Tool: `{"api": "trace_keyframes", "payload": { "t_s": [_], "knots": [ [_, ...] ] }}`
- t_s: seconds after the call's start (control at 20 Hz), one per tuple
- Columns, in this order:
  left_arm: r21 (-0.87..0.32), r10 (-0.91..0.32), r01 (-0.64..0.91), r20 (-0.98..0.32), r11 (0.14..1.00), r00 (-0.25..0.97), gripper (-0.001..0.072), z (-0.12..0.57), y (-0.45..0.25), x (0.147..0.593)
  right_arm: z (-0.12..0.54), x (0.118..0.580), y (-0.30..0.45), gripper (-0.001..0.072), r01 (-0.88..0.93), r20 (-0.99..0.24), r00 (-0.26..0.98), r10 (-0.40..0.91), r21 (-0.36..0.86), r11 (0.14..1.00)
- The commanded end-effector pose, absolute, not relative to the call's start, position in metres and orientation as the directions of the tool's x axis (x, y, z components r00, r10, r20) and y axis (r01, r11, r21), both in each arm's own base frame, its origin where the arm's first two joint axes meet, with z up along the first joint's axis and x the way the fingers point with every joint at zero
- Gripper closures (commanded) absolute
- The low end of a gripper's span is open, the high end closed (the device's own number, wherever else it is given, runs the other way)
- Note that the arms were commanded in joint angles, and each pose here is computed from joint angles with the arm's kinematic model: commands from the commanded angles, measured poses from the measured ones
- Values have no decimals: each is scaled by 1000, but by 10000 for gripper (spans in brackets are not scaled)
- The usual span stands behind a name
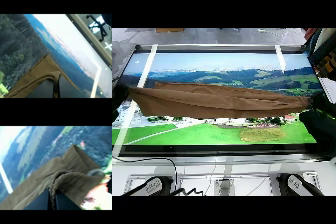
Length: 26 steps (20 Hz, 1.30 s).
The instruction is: Fold the clothes and pants, and hang the long-sleeved shirts on hangers.
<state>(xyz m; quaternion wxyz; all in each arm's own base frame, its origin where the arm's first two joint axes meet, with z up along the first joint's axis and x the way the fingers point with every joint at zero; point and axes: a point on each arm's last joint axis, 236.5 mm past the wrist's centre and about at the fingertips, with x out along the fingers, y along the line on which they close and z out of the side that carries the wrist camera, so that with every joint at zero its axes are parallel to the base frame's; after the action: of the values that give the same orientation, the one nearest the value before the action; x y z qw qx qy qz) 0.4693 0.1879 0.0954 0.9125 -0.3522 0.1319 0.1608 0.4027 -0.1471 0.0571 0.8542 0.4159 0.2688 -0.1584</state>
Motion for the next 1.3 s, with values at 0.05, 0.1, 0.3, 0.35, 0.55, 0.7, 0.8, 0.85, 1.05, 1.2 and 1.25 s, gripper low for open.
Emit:
{"api": "trace_keyframes", "payload": {
  "t_s": [0.05,0.1,0.3,0.35,0.55,0.7,0.8,0.85,1.05,1.2,1.25],
  "knots": [
    [-608,205,-404,-371,684,906,694,76,182,521,17,445,-157,672,560,-560,820,-114,745,363],
    [-608,200,-403,-375,684,905,694,72,183,529,9,452,-157,672,567,-562,819,-118,760,318],
    [-638,175,-424,-417,642,892,693,41,178,546,0,489,-149,672,556,-562,823,-77,772,307],
    [-640,173,-431,-426,637,888,693,35,178,547,3,499,-151,672,547,-549,832,-85,782,300],
    [-696,224,-473,-423,541,878,692,29,190,547,18,525,-166,672,517,-500,856,-130,830,209],
    [-711,193,-449,-415,542,889,373,32,182,554,23,532,-166,181,506,-491,863,-123,834,222],
    [-722,172,-413,-386,555,906,1,47,177,562,30,536,-161,77,493,-484,870,-99,839,231],
    [-735,138,-375,-363,565,921,2,60,170,568,34,538,-158,77,485,-480,873,-86,841,240],
    [-730,93,-292,-301,618,949,2,101,166,565,48,539,-142,90,466,-500,866,-13,797,384],
    [-652,-44,-209,-350,728,936,3,108,155,543,48,532,-133,90,463,-554,832,29,722,515],
    [-638,-93,-205,-400,743,912,4,100,153,529,47,529,-131,90,464,-567,823,33,705,536]
  ]
}}
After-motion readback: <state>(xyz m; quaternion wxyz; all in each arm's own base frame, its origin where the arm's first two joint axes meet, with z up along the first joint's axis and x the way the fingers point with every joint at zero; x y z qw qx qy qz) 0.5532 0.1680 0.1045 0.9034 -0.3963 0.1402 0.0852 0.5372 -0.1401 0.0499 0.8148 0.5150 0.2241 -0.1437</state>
